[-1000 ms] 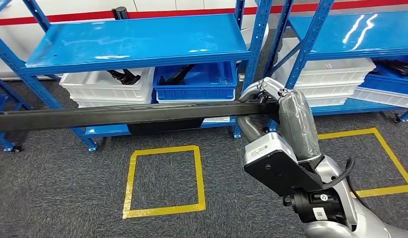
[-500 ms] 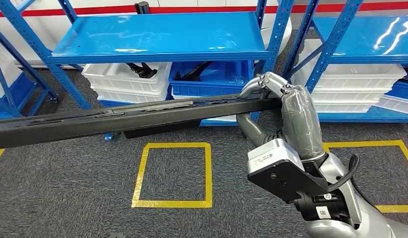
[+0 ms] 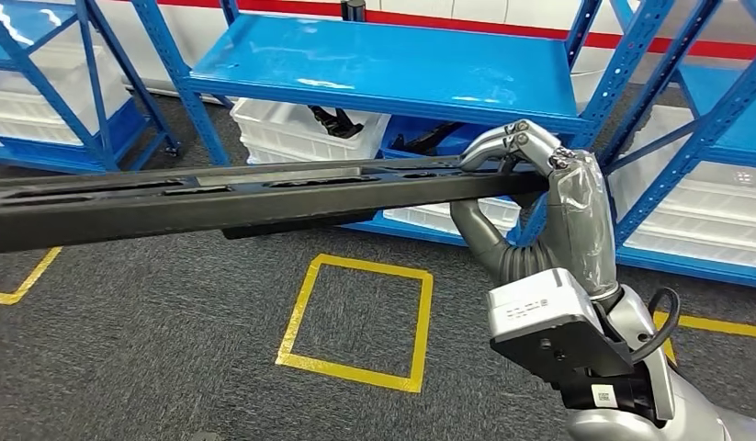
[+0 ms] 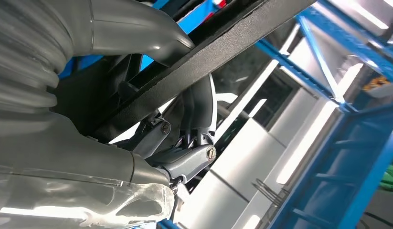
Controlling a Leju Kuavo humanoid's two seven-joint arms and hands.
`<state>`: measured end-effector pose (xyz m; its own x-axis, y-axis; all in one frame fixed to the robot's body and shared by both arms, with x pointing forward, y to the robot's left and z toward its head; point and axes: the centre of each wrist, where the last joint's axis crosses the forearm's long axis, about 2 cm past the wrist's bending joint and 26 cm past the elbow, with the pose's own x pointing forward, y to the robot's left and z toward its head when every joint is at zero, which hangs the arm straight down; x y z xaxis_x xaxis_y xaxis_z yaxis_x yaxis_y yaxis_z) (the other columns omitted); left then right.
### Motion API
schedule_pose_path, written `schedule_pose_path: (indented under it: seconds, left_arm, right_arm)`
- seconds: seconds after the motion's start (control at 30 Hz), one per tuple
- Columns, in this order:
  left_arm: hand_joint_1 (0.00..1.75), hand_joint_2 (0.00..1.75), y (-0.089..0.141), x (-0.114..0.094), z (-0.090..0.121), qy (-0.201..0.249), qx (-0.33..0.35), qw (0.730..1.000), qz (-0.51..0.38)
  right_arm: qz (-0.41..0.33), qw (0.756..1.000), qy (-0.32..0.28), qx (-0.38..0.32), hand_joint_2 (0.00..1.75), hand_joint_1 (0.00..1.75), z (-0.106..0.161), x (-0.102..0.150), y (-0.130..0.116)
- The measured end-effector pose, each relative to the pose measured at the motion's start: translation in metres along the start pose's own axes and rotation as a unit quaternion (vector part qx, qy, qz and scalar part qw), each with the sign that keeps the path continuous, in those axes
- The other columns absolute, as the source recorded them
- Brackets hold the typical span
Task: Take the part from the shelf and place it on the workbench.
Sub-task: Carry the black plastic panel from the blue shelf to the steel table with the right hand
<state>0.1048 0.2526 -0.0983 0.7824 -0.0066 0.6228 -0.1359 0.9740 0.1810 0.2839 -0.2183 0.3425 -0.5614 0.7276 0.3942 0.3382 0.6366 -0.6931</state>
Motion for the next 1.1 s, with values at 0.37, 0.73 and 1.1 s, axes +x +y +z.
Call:
schedule_pose_path:
  seconds: [0.37, 0.73, 1.1]
  left_arm:
    - [0.00, 1.75, 0.013, -0.006, -0.001, 0.005, 0.020, 1.000, 0.006]
    - [0.00, 1.75, 0.017, -0.001, -0.005, -0.005, 0.022, 1.000, -0.002]
    - [0.00, 1.75, 0.025, 0.000, -0.007, -0.002, 0.032, 0.999, -0.009]
  right_arm:
    - [0.003, 1.000, 0.016, -0.004, 1.75, 1.75, 0.007, -0.007, -0.001]
    - [0.023, 1.000, 0.020, -0.001, 1.75, 1.75, 0.006, -0.008, -0.009]
    - [0.038, 0.999, 0.027, -0.002, 1.75, 1.75, 0.008, -0.010, -0.013]
